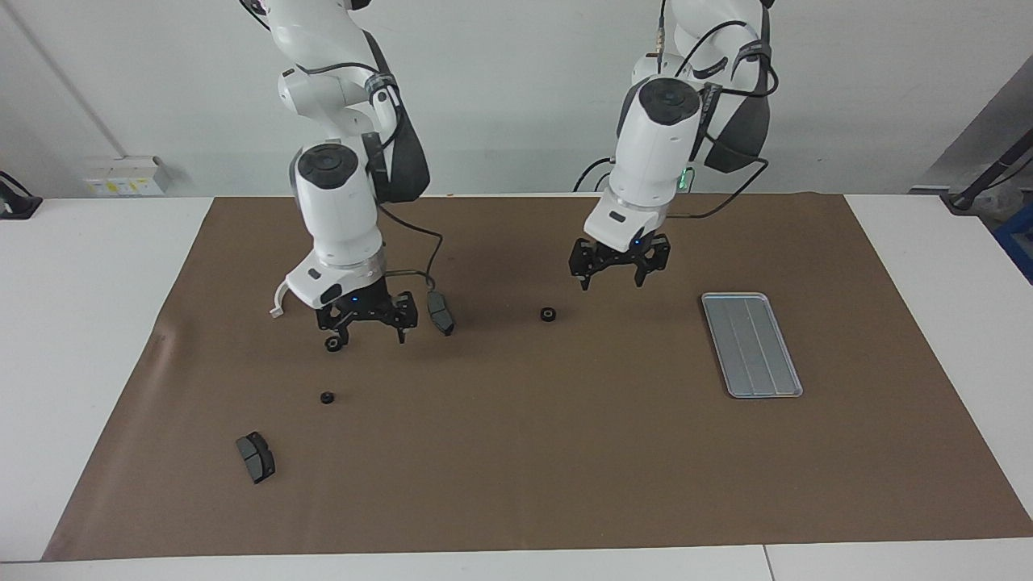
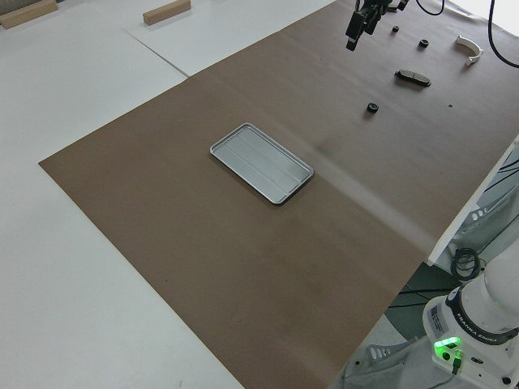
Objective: Pick bearing gear from pile to tray
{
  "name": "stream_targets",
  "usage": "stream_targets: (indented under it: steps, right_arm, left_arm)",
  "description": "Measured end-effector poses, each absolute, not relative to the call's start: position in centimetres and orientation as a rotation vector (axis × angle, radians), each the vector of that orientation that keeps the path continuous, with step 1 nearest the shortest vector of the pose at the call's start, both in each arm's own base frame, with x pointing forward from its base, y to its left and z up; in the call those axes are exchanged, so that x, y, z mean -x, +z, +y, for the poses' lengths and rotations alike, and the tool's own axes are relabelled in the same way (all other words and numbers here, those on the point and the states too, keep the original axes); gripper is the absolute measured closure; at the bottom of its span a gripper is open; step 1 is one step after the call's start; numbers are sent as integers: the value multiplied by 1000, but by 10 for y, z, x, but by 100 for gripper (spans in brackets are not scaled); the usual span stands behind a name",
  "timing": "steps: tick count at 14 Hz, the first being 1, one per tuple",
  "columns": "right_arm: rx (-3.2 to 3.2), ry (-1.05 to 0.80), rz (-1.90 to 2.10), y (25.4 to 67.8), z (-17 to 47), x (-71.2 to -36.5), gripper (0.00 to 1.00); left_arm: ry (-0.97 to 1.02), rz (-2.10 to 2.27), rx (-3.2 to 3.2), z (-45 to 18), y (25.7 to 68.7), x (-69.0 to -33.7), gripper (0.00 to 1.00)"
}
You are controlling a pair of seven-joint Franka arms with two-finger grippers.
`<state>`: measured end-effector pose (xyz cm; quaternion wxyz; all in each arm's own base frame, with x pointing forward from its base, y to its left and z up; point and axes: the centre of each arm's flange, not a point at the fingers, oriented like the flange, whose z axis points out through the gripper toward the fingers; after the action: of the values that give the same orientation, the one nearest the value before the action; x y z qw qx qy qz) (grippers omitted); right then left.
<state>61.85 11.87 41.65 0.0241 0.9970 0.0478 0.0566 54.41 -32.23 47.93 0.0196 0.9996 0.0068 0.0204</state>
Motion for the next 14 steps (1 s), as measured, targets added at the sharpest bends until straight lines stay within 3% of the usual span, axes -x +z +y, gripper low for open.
stream_targets:
  steps: [4, 8, 14]
  right_arm:
    - [-3113, 121, 444, 377, 50, -610, 0]
    - [-3110, 113, 581, 327, 9, -587, 0]
    - [-3107, 98, 599, 296, 15, -559, 0]
  left_arm:
    - [63, 71, -3107, -387, 385, -537, 0]
    - [72, 86, -3101, -398, 304, -507, 0]
    - [60, 157, -3104, -387, 303, -493, 0]
